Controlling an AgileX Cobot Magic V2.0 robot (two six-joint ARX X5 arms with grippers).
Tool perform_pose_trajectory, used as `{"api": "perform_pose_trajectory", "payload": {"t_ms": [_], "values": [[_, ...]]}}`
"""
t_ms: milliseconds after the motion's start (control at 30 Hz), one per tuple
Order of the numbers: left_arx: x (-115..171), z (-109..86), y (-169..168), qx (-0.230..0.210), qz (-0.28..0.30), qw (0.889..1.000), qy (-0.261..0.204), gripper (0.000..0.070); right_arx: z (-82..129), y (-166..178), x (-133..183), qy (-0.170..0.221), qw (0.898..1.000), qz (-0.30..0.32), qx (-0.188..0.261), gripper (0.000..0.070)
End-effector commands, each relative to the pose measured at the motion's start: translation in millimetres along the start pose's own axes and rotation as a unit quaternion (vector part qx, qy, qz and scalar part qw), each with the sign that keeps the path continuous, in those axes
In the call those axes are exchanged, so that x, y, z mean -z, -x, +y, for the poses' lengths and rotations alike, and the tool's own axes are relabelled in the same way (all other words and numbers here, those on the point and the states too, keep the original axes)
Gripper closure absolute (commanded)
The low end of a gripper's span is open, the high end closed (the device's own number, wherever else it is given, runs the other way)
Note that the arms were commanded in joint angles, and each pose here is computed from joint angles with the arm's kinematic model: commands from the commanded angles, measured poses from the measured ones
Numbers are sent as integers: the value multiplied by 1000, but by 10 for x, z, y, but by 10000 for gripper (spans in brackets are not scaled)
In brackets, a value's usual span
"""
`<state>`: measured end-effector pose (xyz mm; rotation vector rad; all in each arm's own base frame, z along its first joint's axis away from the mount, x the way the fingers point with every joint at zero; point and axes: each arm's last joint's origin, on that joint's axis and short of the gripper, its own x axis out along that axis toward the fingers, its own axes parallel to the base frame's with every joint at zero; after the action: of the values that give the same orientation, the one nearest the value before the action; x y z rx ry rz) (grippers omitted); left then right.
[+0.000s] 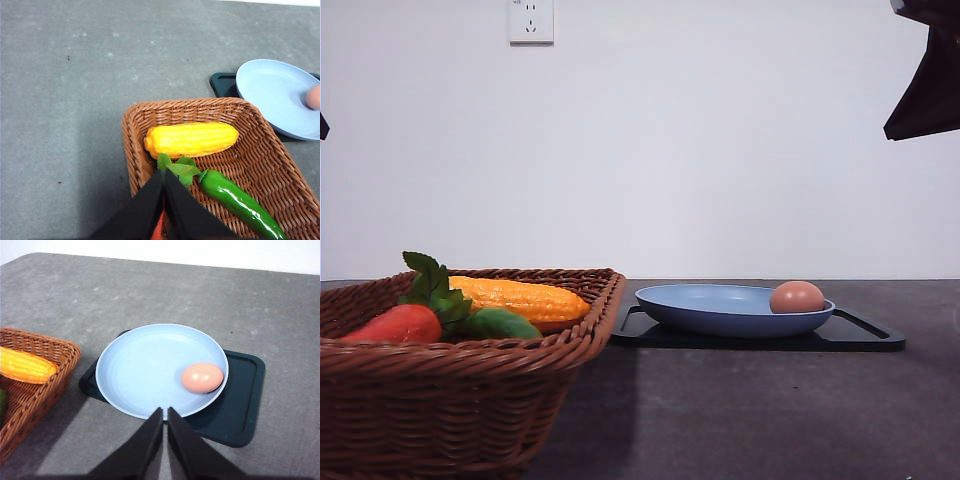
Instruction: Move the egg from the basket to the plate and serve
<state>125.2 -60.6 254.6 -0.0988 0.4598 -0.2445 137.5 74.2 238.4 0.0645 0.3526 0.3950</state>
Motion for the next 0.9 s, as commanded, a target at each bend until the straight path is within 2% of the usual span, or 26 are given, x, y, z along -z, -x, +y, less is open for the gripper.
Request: {"api": "perform_pose_trajectory", "payload": {"t_ms": [0,400,467,533,633,733,867], "values": [[-49,-19,14,6,-8,1000,5,700,12,2,-35,-9,1000,-7,-1,700],[-51,-9,69,9,-17,1000,7,700,12,2,-36,-9,1000,-7,-2,700],[-56,16,177,11,-36,999,4,700,12,3,-36,-9,1000,-7,-2,700],[-52,60,314,9,-60,998,-17,700,12,2,-35,-9,1000,-7,-1,700],[-36,146,503,-6,-117,993,-28,700,12,2,-35,-9,1000,-7,-2,700],[29,242,621,-37,-177,983,-22,700,12,3,-36,-9,1000,-7,-2,700],[194,356,625,-88,-219,972,-12,700,12,2,-35,-9,1000,-7,-1,700]]}}
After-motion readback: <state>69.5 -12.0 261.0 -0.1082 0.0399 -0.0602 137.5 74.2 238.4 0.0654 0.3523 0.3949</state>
